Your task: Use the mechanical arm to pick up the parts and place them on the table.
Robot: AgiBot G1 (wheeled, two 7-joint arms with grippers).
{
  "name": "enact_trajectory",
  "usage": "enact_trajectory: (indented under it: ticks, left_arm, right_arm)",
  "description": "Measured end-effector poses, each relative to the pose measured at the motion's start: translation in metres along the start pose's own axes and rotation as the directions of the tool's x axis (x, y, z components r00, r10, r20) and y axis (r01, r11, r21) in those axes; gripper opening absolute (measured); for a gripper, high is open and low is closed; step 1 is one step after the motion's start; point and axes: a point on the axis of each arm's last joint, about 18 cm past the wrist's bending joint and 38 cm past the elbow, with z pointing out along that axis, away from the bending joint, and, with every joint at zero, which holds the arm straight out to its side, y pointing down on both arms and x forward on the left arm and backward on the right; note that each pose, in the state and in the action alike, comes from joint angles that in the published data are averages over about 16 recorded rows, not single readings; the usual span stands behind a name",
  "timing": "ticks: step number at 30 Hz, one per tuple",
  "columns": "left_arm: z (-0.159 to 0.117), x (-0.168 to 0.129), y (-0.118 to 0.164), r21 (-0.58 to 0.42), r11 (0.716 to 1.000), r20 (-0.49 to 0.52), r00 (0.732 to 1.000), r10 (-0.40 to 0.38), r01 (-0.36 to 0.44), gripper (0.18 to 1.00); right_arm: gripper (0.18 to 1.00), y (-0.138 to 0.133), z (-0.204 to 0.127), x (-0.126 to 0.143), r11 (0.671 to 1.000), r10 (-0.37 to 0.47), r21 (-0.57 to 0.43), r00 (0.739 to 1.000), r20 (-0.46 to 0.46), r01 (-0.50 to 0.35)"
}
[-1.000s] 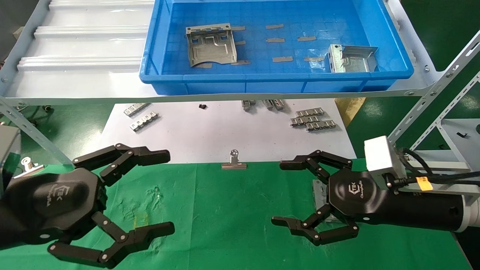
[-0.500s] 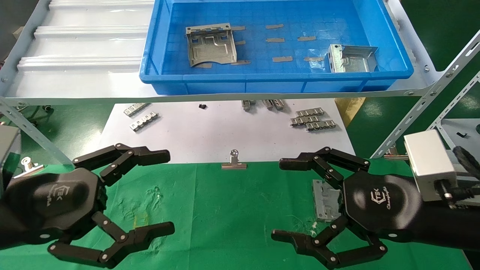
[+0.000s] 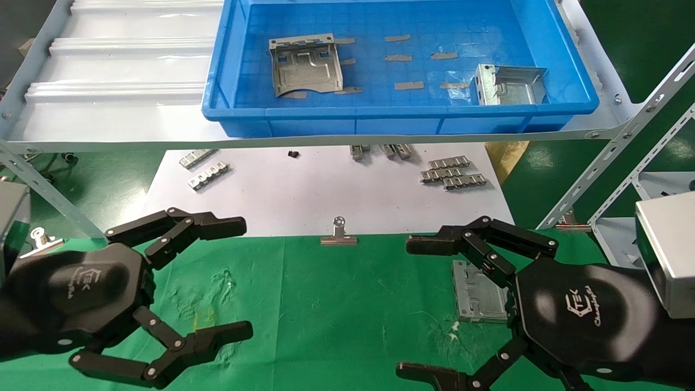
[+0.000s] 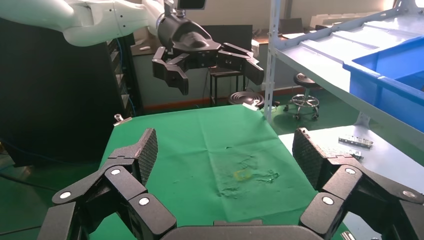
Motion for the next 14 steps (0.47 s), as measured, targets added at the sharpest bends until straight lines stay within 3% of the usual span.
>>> enact_trajectory:
  ticks: [14]
  left_arm:
    - [0.0000,0.0000,0.0000,0.000,1.000,0.000,1.000,0.000,0.000,1.001]
  right_arm:
    - [1.000,0.0028,0.0003,0.0030,1.000,0.004,-0.002,1.000,-0.005,-0.004]
